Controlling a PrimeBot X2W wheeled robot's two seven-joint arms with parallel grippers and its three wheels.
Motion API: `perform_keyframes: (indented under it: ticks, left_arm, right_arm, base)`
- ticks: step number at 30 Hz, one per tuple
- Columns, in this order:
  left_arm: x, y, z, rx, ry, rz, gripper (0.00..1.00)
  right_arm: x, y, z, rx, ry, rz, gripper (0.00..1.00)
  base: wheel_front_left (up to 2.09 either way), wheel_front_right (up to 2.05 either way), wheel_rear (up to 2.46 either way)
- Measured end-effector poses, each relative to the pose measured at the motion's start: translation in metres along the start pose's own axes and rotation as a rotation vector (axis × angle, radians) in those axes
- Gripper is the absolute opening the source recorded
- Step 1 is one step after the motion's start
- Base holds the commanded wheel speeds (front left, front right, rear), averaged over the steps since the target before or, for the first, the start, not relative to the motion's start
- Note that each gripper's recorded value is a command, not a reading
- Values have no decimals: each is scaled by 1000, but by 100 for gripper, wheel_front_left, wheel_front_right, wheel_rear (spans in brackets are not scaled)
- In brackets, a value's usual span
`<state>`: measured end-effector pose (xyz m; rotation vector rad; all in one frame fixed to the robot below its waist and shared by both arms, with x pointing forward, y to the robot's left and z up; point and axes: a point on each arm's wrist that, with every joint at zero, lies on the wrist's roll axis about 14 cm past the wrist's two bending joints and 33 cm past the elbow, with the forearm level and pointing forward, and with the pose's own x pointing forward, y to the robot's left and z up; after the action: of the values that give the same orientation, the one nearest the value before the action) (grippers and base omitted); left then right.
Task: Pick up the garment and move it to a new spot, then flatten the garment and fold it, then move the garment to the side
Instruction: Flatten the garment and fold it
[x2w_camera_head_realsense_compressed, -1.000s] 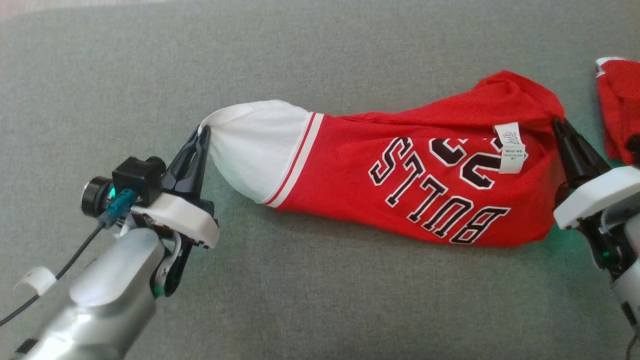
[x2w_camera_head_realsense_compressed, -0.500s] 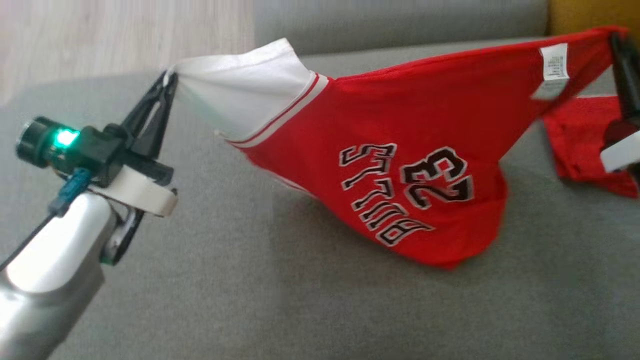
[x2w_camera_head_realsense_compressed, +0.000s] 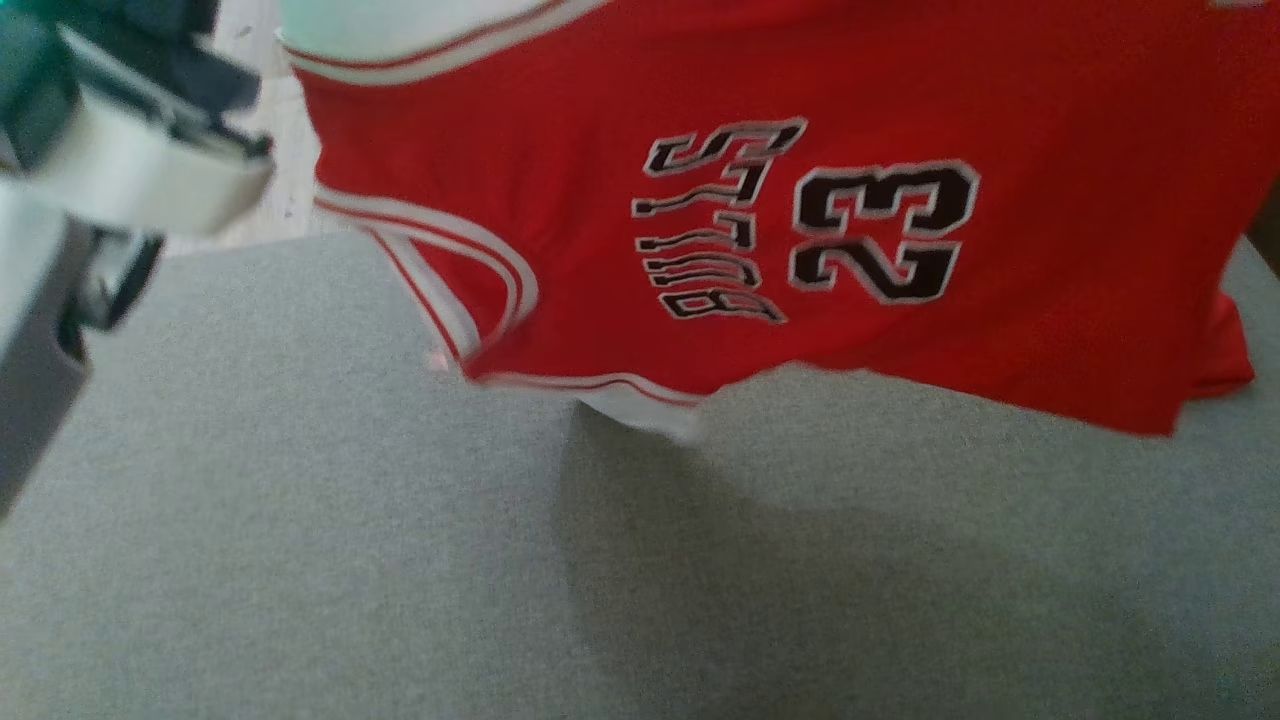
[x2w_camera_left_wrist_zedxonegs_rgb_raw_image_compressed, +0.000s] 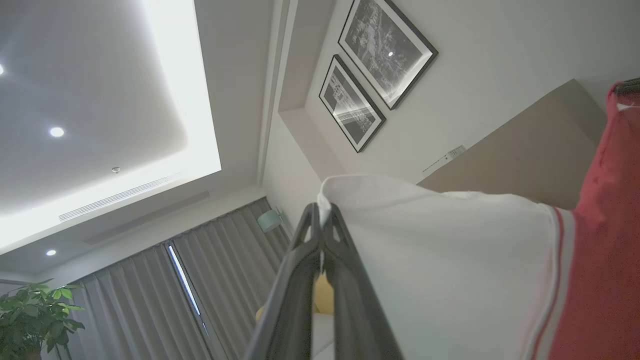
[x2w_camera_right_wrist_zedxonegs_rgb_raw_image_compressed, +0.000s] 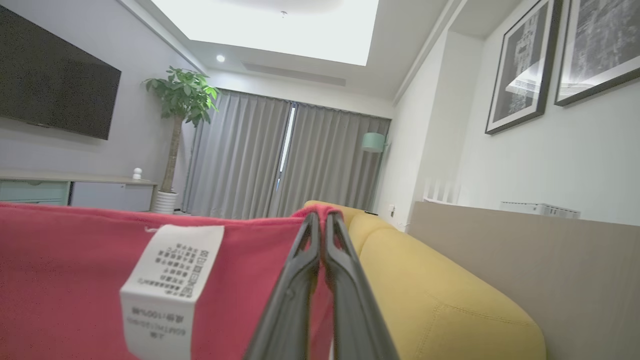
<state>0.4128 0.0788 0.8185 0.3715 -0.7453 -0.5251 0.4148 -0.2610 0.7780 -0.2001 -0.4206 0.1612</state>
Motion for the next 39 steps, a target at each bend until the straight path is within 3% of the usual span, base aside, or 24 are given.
perform_keyframes:
  ticks: [4,12,17,22,26,30,34,39]
  left_arm:
    - [15,7,-18,-2,75,-19,0]
    - [47,27,-103,0,262,-21,0]
    - [92,68,-136,137,169,69,0]
    - [119,95,-138,176,75,151,0]
    - [123,71,-140,124,21,75,0]
    - [84,38,-193,50,122,10,0]
    - [10,-14,-256,-72,315,-45,0]
    - [-60,-68,-259,-209,409,-81,0]
  right_arm:
    - [18,-3,5,-20,4,-7,0]
    - [77,25,-63,31,155,51,0]
    - [142,42,-97,-5,109,68,0]
    - [177,32,-101,-78,-11,41,0]
    - [188,30,-129,-101,6,37,0]
    - [178,49,-195,-81,149,71,0]
    - [139,71,-269,-28,331,103,0]
    - [70,88,-316,30,508,127,0]
  base:
    - [0,0,0]
    - [0,0,0]
    - [0,0,0]
    - [0,0,0]
    - [0,0,0]
    - [0,0,0]
    - [0,0,0]
    - [0,0,0]
